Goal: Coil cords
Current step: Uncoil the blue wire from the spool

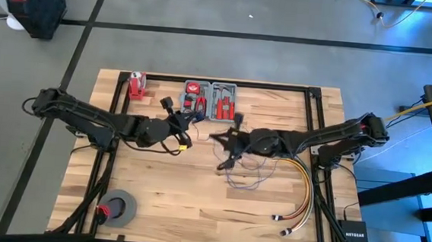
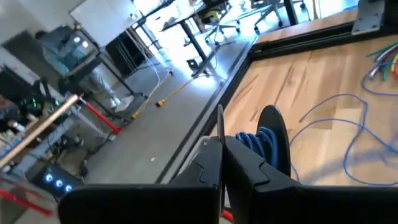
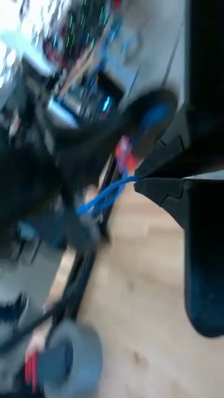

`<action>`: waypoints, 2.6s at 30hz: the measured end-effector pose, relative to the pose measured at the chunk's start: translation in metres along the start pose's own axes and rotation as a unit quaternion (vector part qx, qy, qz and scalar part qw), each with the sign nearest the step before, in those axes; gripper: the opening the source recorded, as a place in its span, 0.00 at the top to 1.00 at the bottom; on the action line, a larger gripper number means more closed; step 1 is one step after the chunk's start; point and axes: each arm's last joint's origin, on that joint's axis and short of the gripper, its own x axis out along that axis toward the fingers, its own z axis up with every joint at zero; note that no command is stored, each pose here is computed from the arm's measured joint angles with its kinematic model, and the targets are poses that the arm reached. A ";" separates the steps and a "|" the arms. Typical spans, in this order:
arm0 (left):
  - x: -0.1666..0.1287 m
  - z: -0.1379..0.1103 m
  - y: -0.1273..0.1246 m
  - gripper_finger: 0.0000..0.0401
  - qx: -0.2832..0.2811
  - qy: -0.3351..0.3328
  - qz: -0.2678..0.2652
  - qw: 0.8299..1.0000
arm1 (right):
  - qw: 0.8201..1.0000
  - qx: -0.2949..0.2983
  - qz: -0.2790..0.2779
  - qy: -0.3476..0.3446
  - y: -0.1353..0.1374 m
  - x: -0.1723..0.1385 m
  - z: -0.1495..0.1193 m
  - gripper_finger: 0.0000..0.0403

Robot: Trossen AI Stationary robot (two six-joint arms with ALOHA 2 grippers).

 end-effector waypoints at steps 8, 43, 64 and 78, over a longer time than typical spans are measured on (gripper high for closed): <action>0.009 -0.001 0.008 1.00 -0.062 0.005 0.019 0.998 | 0.995 -0.031 0.067 0.068 0.036 0.018 -0.028 0.99; -0.013 -0.002 0.013 1.00 -0.049 0.012 -0.008 0.999 | 0.996 0.013 0.050 -0.072 -0.023 -0.050 0.032 0.99; -0.010 -0.003 0.015 1.00 -0.098 0.014 0.001 0.995 | 0.897 -0.070 -0.117 0.421 0.005 -0.040 -0.079 0.99; -0.010 -0.002 0.012 1.00 -0.052 0.005 -0.058 0.997 | 0.941 -0.021 -0.014 0.339 0.003 -0.028 -0.063 0.62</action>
